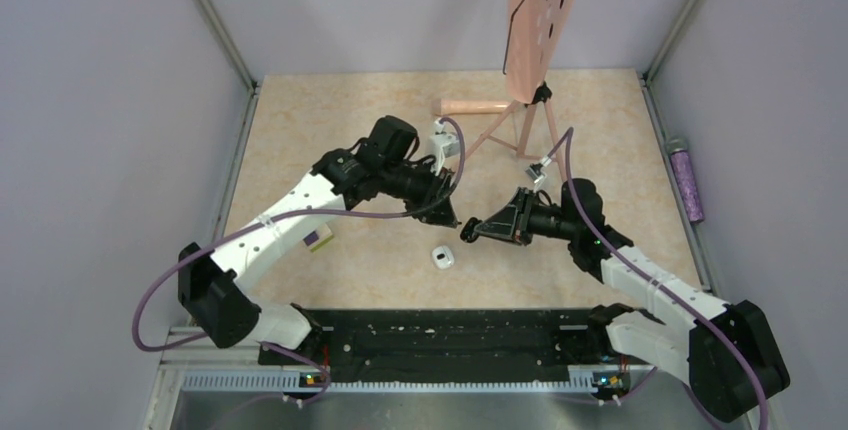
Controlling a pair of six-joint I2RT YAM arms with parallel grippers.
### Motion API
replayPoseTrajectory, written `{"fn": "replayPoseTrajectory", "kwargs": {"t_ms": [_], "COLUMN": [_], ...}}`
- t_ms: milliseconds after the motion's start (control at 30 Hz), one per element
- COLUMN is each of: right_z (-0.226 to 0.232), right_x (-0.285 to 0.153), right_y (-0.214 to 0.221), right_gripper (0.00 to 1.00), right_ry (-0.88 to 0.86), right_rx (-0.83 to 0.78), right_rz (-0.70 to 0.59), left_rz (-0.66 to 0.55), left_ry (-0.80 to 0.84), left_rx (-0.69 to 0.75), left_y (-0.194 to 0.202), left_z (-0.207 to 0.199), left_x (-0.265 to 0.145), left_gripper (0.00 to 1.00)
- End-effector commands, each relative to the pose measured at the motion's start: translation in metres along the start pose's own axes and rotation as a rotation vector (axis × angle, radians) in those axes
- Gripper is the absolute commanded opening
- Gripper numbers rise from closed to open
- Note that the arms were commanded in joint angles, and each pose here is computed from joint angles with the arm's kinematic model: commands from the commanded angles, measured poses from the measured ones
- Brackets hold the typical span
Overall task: Insert the wireless bluetooth earbuds into the charging case
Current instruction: Adjust the left earbud in the left side groove of the charging case.
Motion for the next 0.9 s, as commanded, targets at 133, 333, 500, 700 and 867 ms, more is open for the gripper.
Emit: {"fn": "replayPoseTrajectory", "kwargs": {"t_ms": [133,333,500,700,867], "right_z": [0.029,0.036,0.040,0.045,0.046], "right_x": [-0.005,-0.007,-0.008,-0.010,-0.011], "right_y": [-0.022,-0.028,-0.028,-0.030,-0.030], "right_gripper": [0.00,0.00,0.00,0.00,0.00], "right_ry": [-0.089,-0.105,-0.125,-0.145,-0.148], "right_rx": [-0.033,-0.041,-0.033,-0.037,-0.039], "right_rz": [-0.050,-0.077,-0.079,-0.086,-0.086], "left_rz": [-0.034,-0.002,-0.027,0.014,0.020], "left_ry": [0.011,-0.040,-0.087,-0.144,-0.127], "left_rx": [0.226,0.212,0.236,0.192,0.186], "left_y": [-0.006,0.000,-0.003,-0.002,-0.002], "left_z": [-0.016,-0.015,-0.009,-0.003,-0.006], "left_x": [-0.013,0.002,0.003,0.011,0.013], "left_gripper": [0.00,0.00,0.00,0.00,0.00]}}
Point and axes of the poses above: each gripper's point midway between its finger pads, its own x axis out along the fingers, its own z axis along the line the jaws close on, y = z × x, the point moved 4 cm from there along -x, back along the fingers, and after that the axes turned 15 degrees about -x, right-handed, at the moved point
